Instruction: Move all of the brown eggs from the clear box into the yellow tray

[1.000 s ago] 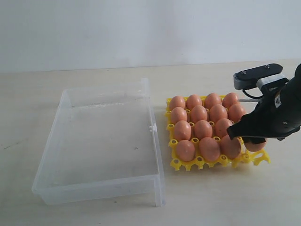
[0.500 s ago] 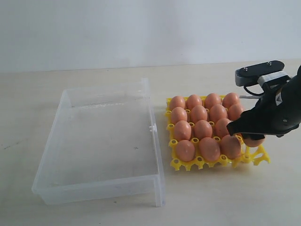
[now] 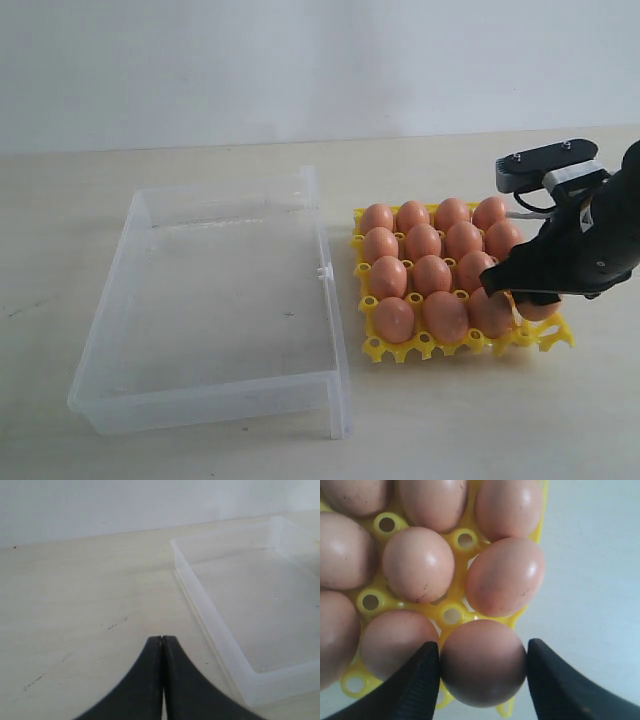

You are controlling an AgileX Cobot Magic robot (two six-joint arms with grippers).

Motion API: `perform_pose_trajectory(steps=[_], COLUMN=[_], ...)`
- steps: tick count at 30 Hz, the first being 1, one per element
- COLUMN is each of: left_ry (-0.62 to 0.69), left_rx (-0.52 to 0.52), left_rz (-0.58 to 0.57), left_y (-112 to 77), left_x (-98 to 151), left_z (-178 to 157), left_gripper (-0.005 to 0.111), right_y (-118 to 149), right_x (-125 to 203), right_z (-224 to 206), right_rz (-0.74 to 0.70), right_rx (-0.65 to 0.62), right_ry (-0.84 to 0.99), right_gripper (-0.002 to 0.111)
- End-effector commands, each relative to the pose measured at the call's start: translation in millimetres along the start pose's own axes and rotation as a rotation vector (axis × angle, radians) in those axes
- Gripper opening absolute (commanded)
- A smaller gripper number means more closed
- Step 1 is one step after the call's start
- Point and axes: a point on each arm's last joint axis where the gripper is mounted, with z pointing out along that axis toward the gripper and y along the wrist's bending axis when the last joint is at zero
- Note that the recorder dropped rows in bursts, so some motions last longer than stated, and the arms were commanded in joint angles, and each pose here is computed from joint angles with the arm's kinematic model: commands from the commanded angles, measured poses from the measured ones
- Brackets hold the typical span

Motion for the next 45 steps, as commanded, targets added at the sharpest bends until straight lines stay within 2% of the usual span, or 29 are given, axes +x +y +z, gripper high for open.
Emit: perform_pose_trajectory(steps=[1, 7, 9, 12, 19, 21, 23, 31, 36, 38, 40, 42, 45], left_ry=[-0.019, -0.019, -0.019, -0.019, -0.019, -0.019, -0.019, -0.019, -0.019, -0.019, -0.019, -0.019, -0.019], left_rx=[0.003, 0.003, 0.003, 0.003, 0.003, 0.003, 0.003, 0.003, 0.003, 0.003, 0.003, 0.003, 0.003], left_rz=[0.0, 0.0, 0.0, 0.0, 0.0, 0.0, 0.0, 0.0, 0.0, 0.0, 0.0, 0.0, 0.0], left_y=[-0.1, -0.1, -0.1, -0.1, -0.1, -0.1, -0.1, -0.1, -0.1, -0.1, -0.1, -0.1, -0.1], left_x=[-2, -2, -2, -2, -2, -2, -2, -2, -2, -2, -2, -2, -2], left_z=[-1, -1, -1, -1, -1, -1, -1, -1, -1, -1, -1, -1, -1], left_gripper=[0.0, 0.0, 0.0, 0.0, 0.0, 0.0, 0.0, 0.0, 0.0, 0.0, 0.0, 0.0, 0.0], right_y=[-2, -2, -2, -2, -3, -3, -4, -7, -8, -7, -5, -2, -3], right_x=[0, 1, 1, 1, 3, 2, 2, -2, -10, -15, -17, -18, -16], right_z=[4, 7, 7, 7, 7, 7, 7, 0, -31, -53, -75, -101, -131], right_rz=[-0.035, -0.021, -0.021, -0.002, 0.032, 0.031, 0.035, 0.048, 0.122, 0.118, 0.113, 0.106, 0.108], right_rx=[0.016, 0.02, 0.02, 0.019, 0.028, 0.028, 0.044, 0.065, 0.041, 0.022, -0.001, -0.027, -0.049], right_ry=[-0.003, 0.005, 0.005, 0.005, 0.029, 0.025, 0.017, -0.031, -0.171, -0.267, -0.367, -0.476, -0.603], right_gripper=[0.0, 0.0, 0.004, 0.015, 0.055, 0.061, 0.062, 0.062, 0.061, 0.05, 0.029, -0.001, 0.0])
